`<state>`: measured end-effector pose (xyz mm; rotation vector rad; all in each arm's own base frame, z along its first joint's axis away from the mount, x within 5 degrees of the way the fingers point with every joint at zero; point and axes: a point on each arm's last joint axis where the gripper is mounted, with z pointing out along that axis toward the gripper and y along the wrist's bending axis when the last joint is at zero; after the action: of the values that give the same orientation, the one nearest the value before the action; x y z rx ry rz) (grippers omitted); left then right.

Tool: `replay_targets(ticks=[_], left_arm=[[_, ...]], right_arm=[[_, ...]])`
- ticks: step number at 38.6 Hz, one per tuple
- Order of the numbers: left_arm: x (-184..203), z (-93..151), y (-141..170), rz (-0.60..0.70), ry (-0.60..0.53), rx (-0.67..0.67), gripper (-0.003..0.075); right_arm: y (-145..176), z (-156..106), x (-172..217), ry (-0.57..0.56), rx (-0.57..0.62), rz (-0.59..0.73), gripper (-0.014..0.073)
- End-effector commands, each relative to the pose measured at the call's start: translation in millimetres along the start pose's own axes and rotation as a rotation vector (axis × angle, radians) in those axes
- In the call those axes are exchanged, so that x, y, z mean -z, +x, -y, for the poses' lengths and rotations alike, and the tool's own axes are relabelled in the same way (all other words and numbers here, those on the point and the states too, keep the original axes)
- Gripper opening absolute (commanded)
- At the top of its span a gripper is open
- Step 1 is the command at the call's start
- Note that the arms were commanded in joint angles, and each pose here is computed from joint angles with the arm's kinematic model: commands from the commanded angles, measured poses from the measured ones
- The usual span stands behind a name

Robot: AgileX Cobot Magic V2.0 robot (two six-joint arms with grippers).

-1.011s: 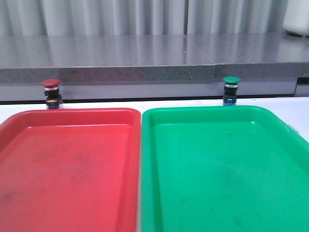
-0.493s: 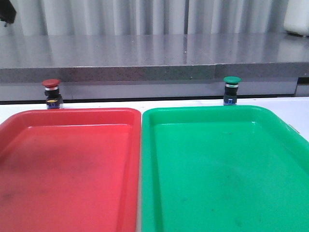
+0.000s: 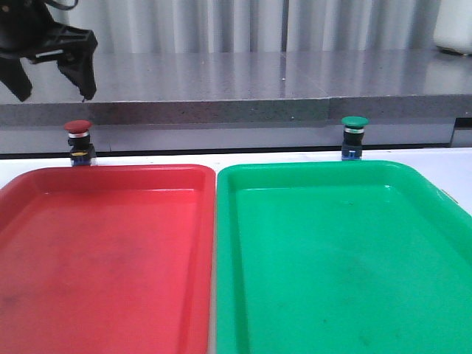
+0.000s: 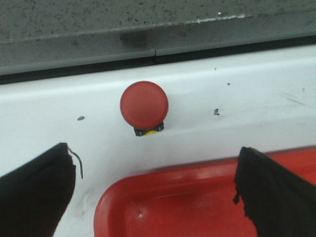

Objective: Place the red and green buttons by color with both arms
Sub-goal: 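Lower the left gripper onto the red button and close on it, then lift the red button and carry it into the red tray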

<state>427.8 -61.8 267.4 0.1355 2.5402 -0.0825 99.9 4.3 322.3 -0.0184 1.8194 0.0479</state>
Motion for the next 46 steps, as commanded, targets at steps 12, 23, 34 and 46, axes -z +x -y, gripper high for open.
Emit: replay_targets(ticks=[12,23,34,46], left_arm=[[-38,3,-35,0.066,0.000,-0.002,0.0617],[-51,3,-37,0.071,0.000,-0.002,0.0473],[-51,3,-38,0.079,0.000,-0.002,0.0105],[2,4,-49,0.150,0.004,-0.002,0.0010]], right_arm=[[-19,-1,3,-0.003,0.005,0.105,0.0651],[-19,-1,3,-0.003,0.005,0.105,0.0651],[-19,-1,3,-0.003,0.005,0.105,0.0651],[-19,-1,3,-0.003,0.005,0.105,0.0651]])
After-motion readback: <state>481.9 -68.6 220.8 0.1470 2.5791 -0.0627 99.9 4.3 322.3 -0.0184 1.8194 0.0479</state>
